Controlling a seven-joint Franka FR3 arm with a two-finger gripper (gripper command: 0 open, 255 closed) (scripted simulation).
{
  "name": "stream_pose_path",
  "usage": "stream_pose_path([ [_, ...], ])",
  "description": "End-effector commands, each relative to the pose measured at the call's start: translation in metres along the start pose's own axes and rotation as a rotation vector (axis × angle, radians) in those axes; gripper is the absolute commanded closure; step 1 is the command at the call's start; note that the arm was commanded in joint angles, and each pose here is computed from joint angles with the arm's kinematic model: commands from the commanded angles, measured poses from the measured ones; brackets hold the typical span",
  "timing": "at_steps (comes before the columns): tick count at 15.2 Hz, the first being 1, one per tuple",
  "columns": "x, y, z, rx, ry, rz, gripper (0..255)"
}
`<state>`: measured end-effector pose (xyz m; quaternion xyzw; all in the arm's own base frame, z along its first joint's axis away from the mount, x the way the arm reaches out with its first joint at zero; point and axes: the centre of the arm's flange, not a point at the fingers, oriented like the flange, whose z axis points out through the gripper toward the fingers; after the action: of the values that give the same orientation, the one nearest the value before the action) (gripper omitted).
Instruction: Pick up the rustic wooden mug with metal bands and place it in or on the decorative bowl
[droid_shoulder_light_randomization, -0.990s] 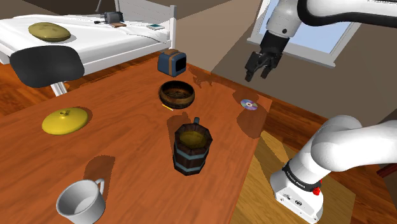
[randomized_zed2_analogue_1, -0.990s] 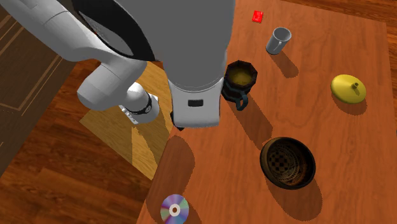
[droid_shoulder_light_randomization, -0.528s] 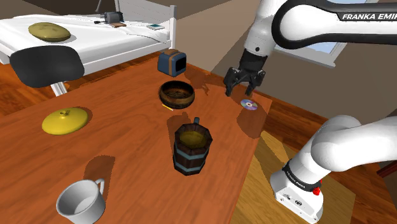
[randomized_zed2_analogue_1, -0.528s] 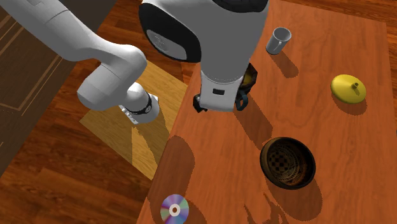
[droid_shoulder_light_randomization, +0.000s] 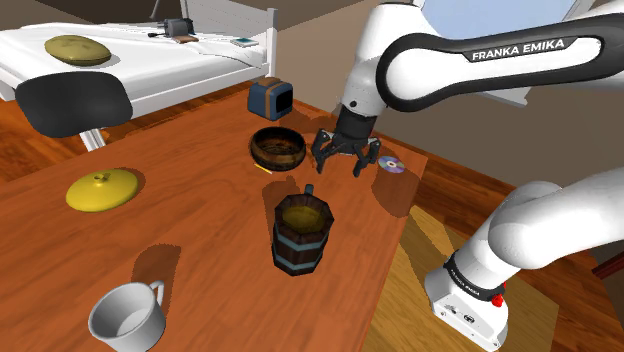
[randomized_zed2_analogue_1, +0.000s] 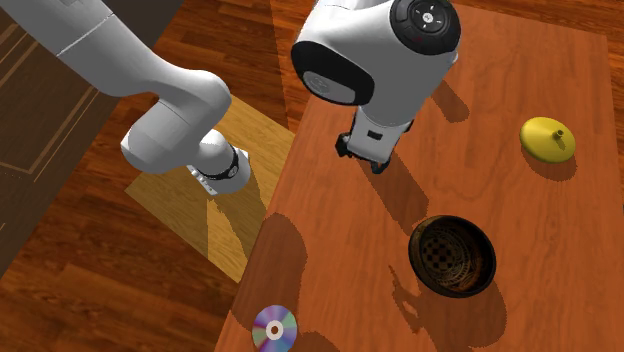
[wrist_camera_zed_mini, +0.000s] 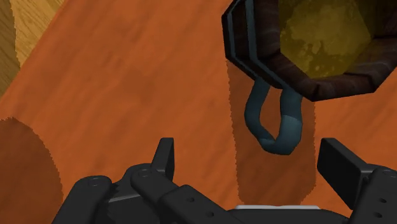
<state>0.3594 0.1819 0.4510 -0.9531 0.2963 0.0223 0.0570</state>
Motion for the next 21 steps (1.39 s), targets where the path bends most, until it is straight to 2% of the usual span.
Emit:
stream_pose_path([
  [1, 0.000, -0.019, 0.017, 0.010, -0.013, 0.063, 0],
  [4, 0.000, -0.048, 0.042, 0.023, -0.032, 0.150, 0],
  [12, -0.001, -0.052, 0.084, 0.025, -0.034, 0.158, 0],
  [20, -0.001, -0.052, 0.084, 0.025, -0.034, 0.158, 0],
  [21, -0.001, -0.052, 0.084, 0.025, -0.034, 0.158, 255],
])
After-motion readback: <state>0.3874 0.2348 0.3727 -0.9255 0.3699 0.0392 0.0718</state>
